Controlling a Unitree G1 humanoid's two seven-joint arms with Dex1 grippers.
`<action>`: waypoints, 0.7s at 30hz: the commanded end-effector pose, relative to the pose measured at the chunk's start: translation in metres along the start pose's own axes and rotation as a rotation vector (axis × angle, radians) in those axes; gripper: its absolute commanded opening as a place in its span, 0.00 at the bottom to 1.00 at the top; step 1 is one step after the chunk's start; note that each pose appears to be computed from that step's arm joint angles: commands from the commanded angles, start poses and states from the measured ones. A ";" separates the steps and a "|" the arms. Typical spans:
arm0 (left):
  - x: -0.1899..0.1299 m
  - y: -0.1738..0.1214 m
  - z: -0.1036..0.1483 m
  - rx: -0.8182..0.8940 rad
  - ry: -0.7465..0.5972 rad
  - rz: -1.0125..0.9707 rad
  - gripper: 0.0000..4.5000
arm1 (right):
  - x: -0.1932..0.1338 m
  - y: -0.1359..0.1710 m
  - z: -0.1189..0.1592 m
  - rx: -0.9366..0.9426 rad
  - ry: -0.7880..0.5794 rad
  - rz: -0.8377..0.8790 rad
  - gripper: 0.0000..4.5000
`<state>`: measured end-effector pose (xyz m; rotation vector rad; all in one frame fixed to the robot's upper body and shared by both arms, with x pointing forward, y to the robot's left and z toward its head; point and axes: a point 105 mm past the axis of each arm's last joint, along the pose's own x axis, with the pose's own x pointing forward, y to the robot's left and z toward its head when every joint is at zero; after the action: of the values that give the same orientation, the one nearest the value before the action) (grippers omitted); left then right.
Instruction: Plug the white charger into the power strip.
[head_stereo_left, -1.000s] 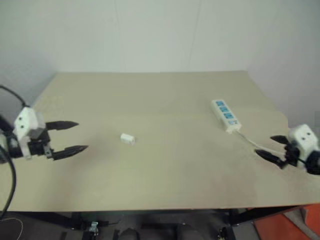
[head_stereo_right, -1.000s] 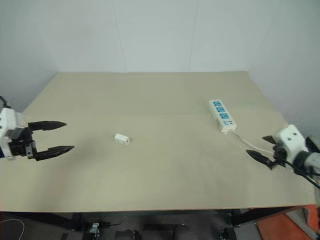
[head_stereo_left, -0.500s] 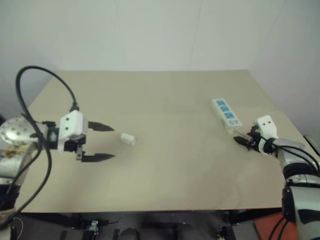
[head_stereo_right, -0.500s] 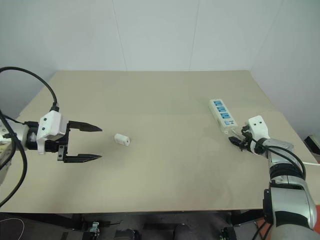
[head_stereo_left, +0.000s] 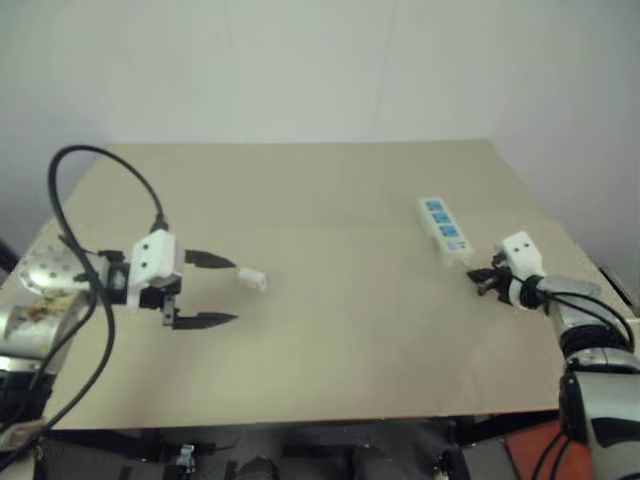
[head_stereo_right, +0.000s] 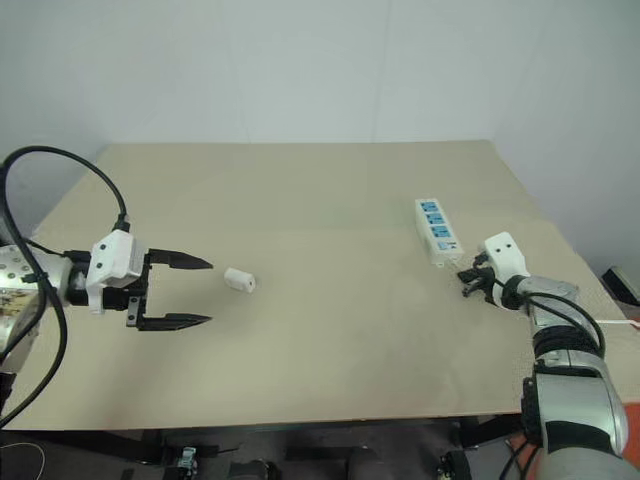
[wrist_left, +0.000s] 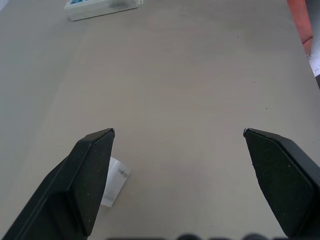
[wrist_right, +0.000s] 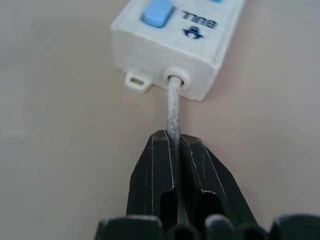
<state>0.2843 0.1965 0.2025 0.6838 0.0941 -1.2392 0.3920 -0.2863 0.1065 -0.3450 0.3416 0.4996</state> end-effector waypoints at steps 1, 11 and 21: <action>-0.002 0.004 0.009 0.041 -0.013 0.010 1.00 | -0.007 0.031 0.034 -0.098 -0.131 0.137 0.00; 0.006 0.006 0.006 0.050 -0.007 -0.015 1.00 | -0.019 0.072 0.016 -0.104 -0.121 0.110 0.35; 0.011 0.005 0.008 0.049 -0.014 -0.044 1.00 | -0.032 0.084 0.037 -0.017 -0.340 -0.061 0.99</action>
<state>0.2912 0.1863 0.1953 0.6892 0.1066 -1.2886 0.3332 -0.2193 0.1167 -0.2921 0.0725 0.5151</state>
